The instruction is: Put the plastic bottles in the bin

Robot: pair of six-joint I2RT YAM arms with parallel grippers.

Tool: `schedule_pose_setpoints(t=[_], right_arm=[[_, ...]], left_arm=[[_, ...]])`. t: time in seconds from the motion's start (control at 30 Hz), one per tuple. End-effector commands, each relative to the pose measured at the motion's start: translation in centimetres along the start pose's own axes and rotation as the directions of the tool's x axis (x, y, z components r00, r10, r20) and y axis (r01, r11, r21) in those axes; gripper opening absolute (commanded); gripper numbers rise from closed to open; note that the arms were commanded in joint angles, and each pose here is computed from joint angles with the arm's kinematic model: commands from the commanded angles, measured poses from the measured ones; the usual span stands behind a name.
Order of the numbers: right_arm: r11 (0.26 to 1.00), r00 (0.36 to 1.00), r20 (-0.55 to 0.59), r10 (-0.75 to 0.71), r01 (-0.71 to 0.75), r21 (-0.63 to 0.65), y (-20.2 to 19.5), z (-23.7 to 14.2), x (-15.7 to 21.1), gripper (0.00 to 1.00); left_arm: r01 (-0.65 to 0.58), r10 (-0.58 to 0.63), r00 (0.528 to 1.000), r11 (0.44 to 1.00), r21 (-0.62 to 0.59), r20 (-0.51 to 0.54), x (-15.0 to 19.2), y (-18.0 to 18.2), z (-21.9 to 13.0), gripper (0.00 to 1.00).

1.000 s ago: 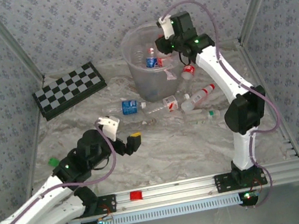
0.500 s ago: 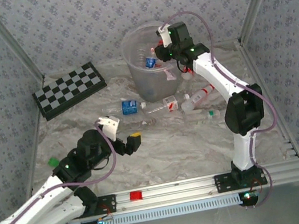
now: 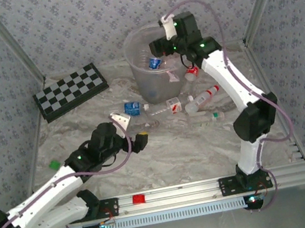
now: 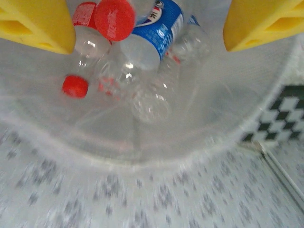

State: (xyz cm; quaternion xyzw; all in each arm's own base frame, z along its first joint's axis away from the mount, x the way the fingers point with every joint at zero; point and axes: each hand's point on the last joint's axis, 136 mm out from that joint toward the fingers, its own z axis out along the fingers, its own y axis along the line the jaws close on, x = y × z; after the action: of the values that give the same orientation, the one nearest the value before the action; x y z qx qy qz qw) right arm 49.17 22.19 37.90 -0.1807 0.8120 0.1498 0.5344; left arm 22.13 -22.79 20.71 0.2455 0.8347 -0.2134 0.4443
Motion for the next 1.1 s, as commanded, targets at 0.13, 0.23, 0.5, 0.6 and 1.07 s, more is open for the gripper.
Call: schedule_pose_setpoints(t=[0.13, 0.23, 0.5, 0.6, 1.07], right_arm=[[1.0, 0.979, 0.202, -0.002, -0.002, 0.019, 0.1, -10.1, -6.5, 0.89], [0.999, 0.984, 0.178, 0.02, -0.025, 0.024, -0.2, -11.9, -4.4, 0.89], [0.971, 0.974, 0.137, 0.181, -0.199, 0.135, -3.8, -17.0, 5.3, 0.92], [0.947, 0.957, 0.13, 0.258, -0.277, 0.161, -5.4, -18.5, 8.3, 0.94], [0.787, 0.807, 0.025, 0.59, -0.581, 0.207, -7.3, -19.3, 20.9, 0.94]], left_arm=[[0.026, -0.023, 0.999, 0.996, -0.086, 0.036, -3.8, 2.2, 0.2, 1.0], [0.12, -0.119, 0.993, 0.984, -0.129, 0.014, -4.4, 4.4, 1.0, 1.0], [0.607, -0.638, 0.767, 0.688, -0.397, 0.068, -1.5, 13.0, 4.1, 0.99], [0.687, -0.715, 0.692, 0.611, -0.393, 0.099, -1.3, 13.9, 5.5, 0.99], [0.981, -0.918, 0.089, 0.014, -0.193, 0.387, 1.6, 15.5, 10.8, 0.9]])
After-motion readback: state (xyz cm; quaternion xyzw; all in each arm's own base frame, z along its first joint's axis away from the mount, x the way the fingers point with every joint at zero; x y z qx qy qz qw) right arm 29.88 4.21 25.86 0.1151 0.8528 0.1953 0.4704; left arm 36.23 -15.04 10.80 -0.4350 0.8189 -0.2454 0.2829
